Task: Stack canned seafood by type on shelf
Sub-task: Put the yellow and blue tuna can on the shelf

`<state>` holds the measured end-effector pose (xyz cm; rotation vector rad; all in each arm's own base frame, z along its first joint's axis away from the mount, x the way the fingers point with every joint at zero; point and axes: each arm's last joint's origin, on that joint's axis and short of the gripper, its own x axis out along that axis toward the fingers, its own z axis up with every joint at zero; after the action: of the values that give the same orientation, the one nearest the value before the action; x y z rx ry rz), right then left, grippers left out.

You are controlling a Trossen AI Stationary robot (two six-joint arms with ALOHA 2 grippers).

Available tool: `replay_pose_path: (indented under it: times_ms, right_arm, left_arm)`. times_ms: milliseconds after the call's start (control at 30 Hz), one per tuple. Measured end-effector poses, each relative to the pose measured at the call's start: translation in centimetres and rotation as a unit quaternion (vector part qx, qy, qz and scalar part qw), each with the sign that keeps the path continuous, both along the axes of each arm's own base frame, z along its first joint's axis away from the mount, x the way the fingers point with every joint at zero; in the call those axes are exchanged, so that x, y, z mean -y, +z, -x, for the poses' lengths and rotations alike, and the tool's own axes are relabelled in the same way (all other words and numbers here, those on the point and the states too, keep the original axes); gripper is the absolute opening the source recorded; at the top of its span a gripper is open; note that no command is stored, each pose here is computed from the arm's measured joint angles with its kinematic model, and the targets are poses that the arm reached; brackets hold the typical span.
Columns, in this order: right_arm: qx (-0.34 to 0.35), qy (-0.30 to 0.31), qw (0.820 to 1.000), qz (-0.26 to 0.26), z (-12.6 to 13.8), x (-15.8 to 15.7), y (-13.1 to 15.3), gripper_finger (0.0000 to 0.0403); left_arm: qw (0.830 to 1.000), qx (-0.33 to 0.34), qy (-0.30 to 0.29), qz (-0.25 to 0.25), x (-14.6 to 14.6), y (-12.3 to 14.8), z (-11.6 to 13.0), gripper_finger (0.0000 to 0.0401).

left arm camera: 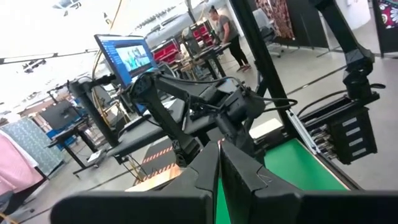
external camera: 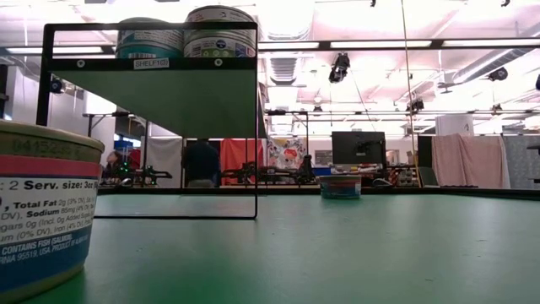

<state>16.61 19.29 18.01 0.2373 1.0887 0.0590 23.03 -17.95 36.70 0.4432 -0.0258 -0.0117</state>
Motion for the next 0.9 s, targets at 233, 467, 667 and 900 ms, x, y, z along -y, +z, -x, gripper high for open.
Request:
replay_pose_path:
  times_ms: [233, 467, 667, 900]
  right_arm:
    - [-0.015, 0.008, 1.000, -0.007, 0.1, -0.2, -0.2, 0.0009]
    - [-0.002, 0.015, 1.000, 0.013, -0.1, -0.3, -0.6, 0.0009]
    - [-0.011, 0.018, 0.999, 0.026, -0.4, -0.6, -1.6, 0.0009]
    - [-0.025, 0.010, 0.999, 0.026, -0.4, -0.7, -2.1, 0.0009]
  left_arm:
    - [1.000, -0.001, 0.000, 0.003, 0.0, 0.0, 0.0, 0.0000]
    - [1.000, -0.005, 0.000, -0.001, 0.0, -0.2, 0.0, 0.0000]
    - [1.000, -0.011, -0.001, -0.006, 0.0, -0.3, 0.0, 0.0000]
    - [1.000, -0.014, -0.001, -0.007, 0.0, -0.4, 0.0, 0.0000]
